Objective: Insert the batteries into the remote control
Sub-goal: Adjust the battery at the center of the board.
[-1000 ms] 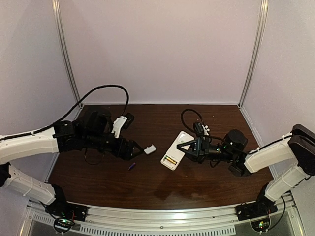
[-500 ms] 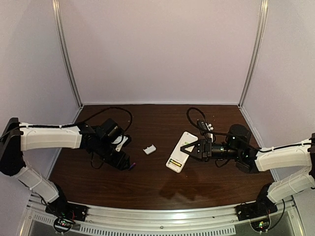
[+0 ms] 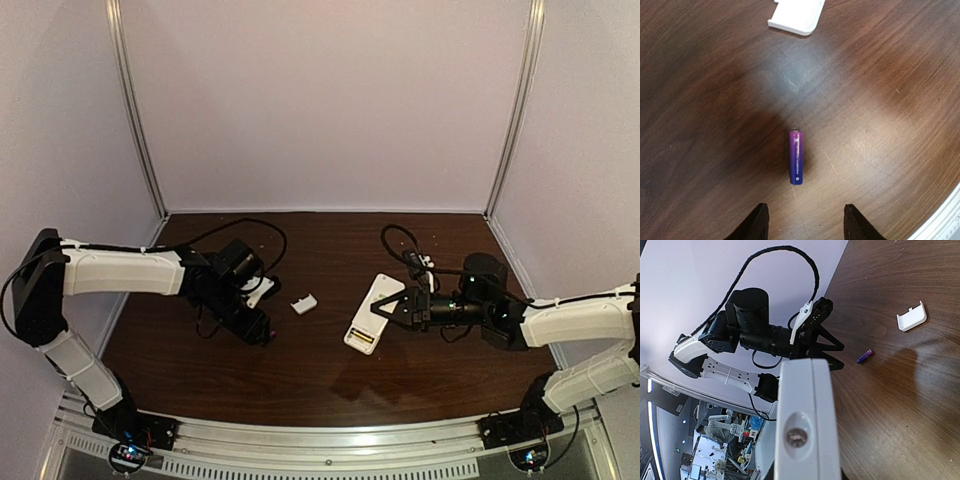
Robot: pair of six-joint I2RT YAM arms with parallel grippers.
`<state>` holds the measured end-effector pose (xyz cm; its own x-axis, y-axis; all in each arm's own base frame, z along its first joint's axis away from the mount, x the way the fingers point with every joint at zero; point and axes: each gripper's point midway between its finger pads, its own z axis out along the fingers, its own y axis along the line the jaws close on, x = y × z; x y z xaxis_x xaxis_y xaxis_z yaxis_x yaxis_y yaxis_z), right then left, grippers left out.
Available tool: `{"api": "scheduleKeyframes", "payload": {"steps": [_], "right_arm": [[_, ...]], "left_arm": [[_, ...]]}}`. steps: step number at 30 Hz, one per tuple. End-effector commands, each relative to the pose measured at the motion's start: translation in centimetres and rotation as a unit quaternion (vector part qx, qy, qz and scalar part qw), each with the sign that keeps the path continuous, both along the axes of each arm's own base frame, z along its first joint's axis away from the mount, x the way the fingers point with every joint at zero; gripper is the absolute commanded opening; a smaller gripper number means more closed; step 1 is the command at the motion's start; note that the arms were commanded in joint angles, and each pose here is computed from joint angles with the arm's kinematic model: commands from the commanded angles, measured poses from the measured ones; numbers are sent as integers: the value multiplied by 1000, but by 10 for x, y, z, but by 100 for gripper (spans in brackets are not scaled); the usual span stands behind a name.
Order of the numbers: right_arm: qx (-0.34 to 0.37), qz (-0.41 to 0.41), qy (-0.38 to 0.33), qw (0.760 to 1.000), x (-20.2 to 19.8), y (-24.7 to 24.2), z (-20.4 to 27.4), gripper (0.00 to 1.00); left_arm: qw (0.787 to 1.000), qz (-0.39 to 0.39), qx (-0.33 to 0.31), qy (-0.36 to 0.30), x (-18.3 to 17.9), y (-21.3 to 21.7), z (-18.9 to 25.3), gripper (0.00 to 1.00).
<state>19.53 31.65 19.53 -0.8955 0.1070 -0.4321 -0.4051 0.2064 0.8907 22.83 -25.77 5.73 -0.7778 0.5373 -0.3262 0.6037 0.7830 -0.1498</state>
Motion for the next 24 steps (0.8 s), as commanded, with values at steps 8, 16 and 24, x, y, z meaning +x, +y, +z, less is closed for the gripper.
{"api": "scheduleKeyframes", "payload": {"steps": [8, 16, 24], "right_arm": [[-3, -9, -24, 1000, 5, -9, 4, 0], [-32, -22, -39, 998, 8, -15, -1, 0], [-106, -51, -98, 988, 20, -28, 6, 0]], "left_arm": [[999, 7, 42, -12, 24, -5, -14, 42], [997, 52, 53, 5, 31, -12, -31, 30], [995, 66, 74, 20, 33, -17, -50, 22]]}}
